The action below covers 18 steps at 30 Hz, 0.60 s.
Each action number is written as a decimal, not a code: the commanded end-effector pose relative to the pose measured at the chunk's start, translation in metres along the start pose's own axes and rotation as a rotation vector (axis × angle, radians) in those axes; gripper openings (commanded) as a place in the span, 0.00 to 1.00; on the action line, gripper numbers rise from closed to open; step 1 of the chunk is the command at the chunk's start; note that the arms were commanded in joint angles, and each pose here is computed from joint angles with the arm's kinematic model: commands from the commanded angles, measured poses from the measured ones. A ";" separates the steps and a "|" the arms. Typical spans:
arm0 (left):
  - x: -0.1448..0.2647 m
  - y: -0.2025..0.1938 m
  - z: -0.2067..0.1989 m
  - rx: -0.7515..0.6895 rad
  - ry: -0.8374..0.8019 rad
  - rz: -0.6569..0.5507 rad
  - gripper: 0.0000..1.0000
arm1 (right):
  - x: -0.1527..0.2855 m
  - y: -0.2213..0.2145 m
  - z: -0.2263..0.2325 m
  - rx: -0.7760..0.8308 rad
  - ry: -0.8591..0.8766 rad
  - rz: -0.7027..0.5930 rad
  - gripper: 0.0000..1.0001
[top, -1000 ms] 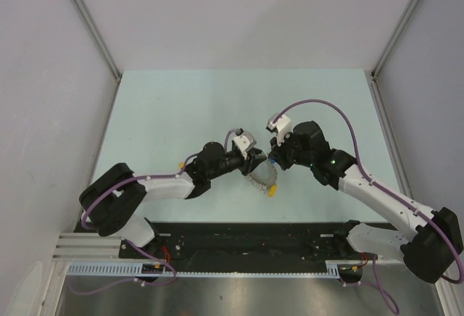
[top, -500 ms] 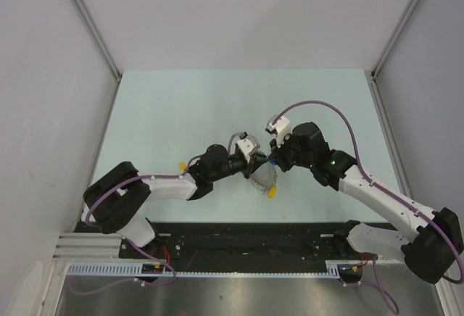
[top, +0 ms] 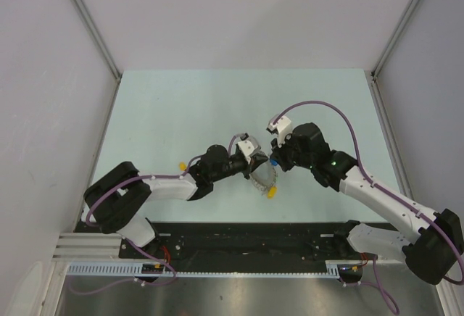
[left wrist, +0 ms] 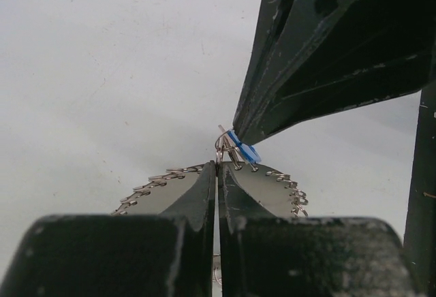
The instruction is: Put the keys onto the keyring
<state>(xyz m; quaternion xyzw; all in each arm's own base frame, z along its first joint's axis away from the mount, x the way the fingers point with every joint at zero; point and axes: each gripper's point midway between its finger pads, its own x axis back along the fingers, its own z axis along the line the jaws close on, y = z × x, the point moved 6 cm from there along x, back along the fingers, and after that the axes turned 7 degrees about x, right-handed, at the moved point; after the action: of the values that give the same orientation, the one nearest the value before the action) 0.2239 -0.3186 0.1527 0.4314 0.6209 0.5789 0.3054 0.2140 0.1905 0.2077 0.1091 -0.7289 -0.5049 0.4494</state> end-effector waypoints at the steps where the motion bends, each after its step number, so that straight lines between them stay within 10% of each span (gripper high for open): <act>1: 0.002 0.024 -0.004 -0.085 -0.017 -0.116 0.00 | 0.015 0.023 -0.017 -0.060 -0.116 -0.069 0.00; 18: 0.012 0.032 -0.011 -0.141 -0.017 -0.174 0.00 | 0.009 0.006 -0.029 -0.145 -0.128 0.029 0.00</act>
<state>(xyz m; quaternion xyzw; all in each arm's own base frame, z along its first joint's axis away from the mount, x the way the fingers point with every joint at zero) 0.2151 -0.3170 0.1582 0.4087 0.6036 0.5909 0.3455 0.2205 0.1771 0.2065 0.0556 -0.7096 -0.5471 0.4406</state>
